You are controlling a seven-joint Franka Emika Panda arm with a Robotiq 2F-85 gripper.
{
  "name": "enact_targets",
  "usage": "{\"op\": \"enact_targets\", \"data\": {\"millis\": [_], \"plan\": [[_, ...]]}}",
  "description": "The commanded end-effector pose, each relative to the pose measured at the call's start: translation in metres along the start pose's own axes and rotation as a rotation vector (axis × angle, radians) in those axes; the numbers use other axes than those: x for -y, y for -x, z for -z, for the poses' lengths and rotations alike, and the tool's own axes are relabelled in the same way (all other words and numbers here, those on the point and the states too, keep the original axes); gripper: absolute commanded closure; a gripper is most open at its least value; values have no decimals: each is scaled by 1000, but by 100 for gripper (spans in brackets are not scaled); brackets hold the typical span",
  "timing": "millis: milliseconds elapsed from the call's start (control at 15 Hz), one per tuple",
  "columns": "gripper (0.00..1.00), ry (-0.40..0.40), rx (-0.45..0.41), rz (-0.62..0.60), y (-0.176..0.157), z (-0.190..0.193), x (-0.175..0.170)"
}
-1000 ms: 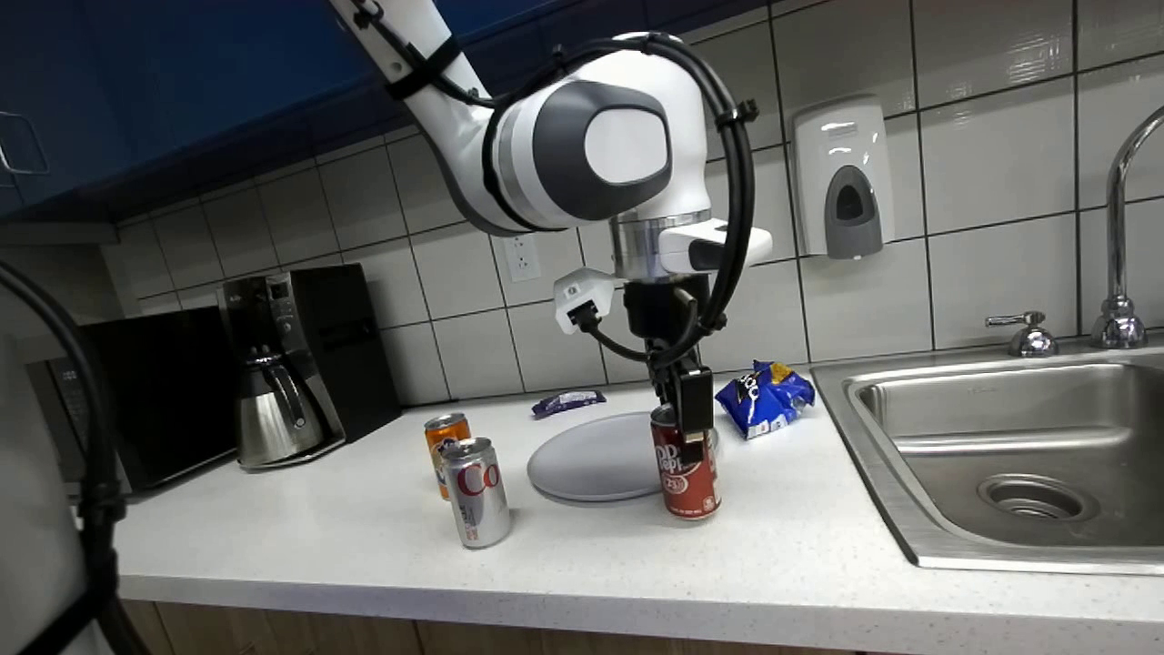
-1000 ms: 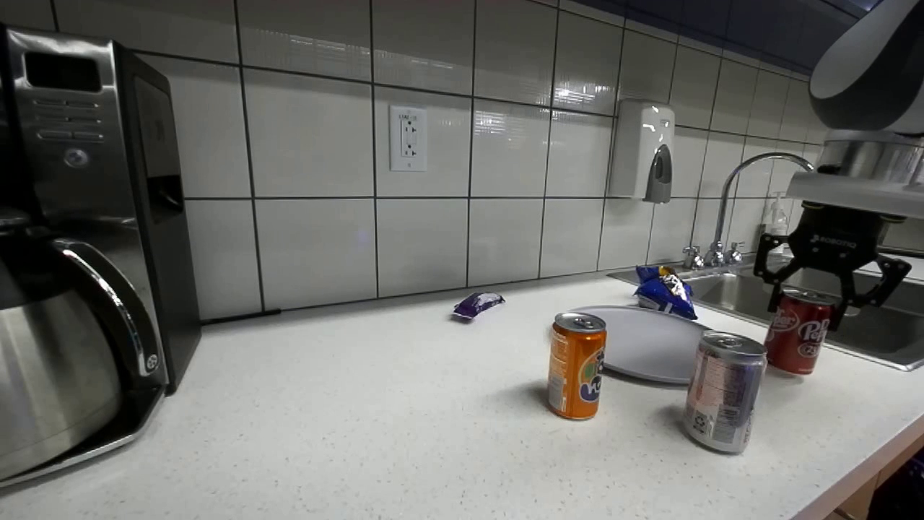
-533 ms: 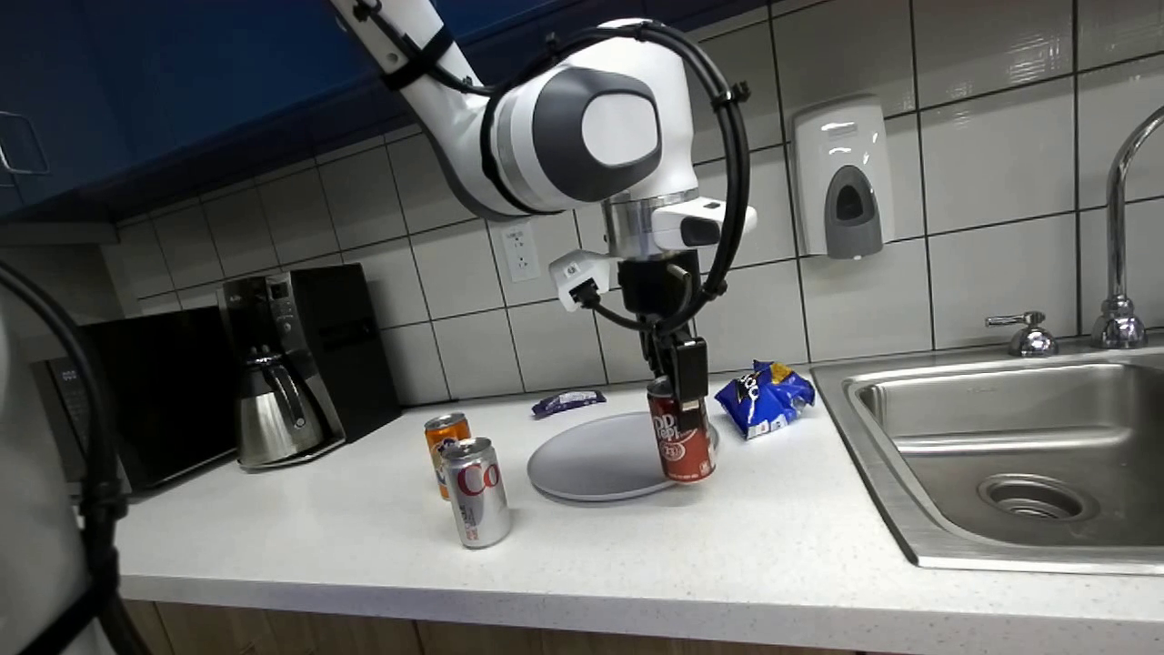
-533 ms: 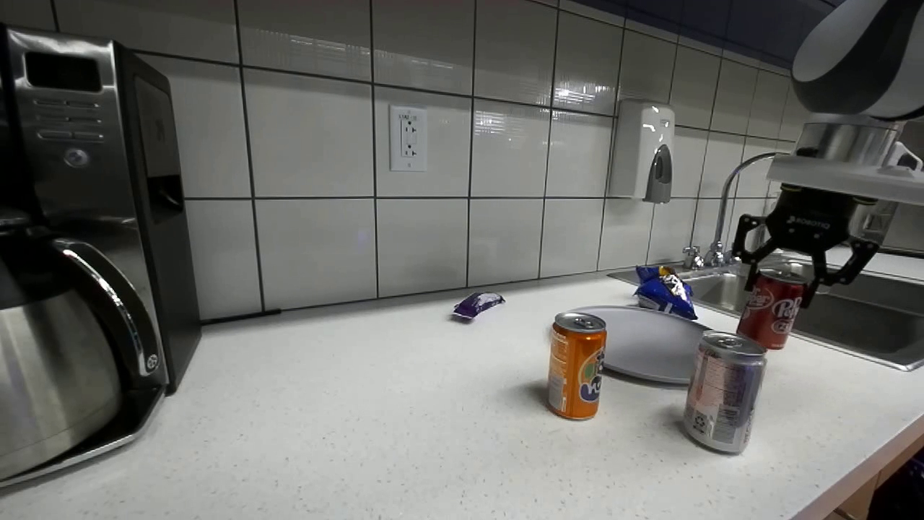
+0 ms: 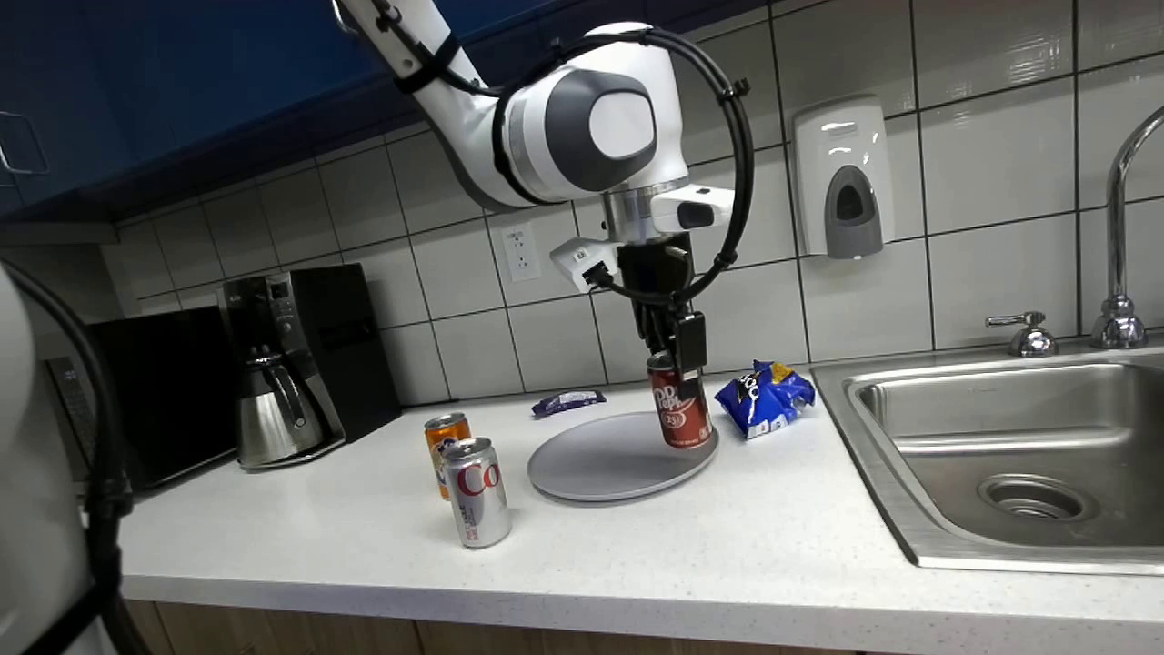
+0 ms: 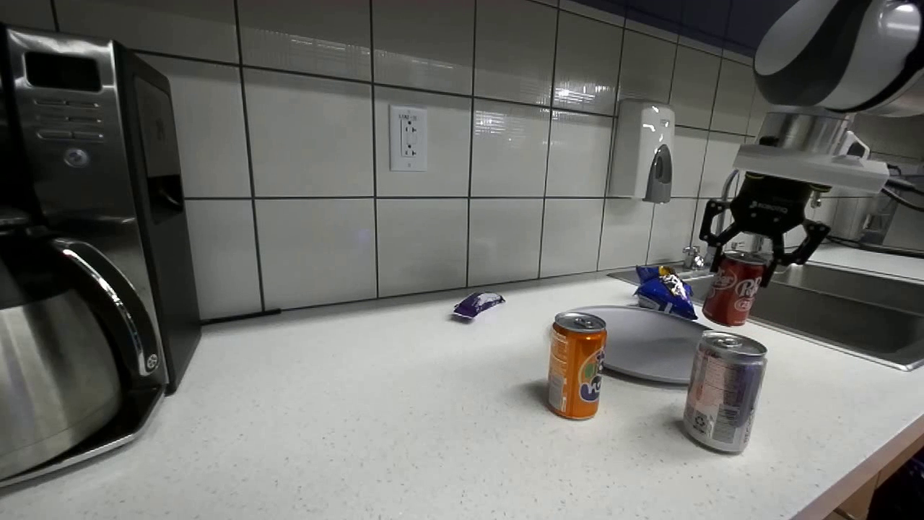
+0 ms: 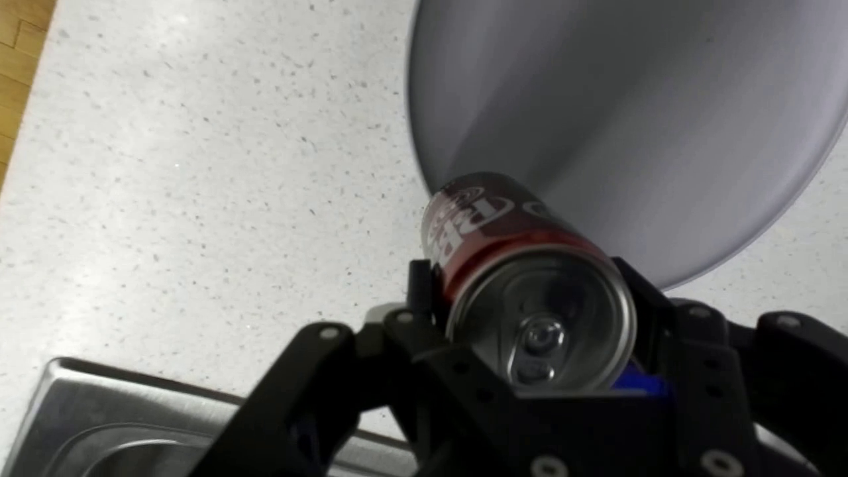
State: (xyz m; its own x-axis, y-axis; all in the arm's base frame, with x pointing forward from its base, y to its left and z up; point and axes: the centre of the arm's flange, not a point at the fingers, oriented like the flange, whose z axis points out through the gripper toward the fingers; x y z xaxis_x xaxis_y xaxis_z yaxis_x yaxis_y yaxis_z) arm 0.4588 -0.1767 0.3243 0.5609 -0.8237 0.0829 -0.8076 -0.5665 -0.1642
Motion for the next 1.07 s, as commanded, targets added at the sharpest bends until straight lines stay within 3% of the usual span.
{"op": "enact_targets", "data": {"millis": [0, 467, 1000], "plan": [[61, 3, 13, 54, -19, -4, 24], [61, 19, 28, 130, -21, -21, 52], [61, 35, 52, 134, -21, -34, 49]]}}
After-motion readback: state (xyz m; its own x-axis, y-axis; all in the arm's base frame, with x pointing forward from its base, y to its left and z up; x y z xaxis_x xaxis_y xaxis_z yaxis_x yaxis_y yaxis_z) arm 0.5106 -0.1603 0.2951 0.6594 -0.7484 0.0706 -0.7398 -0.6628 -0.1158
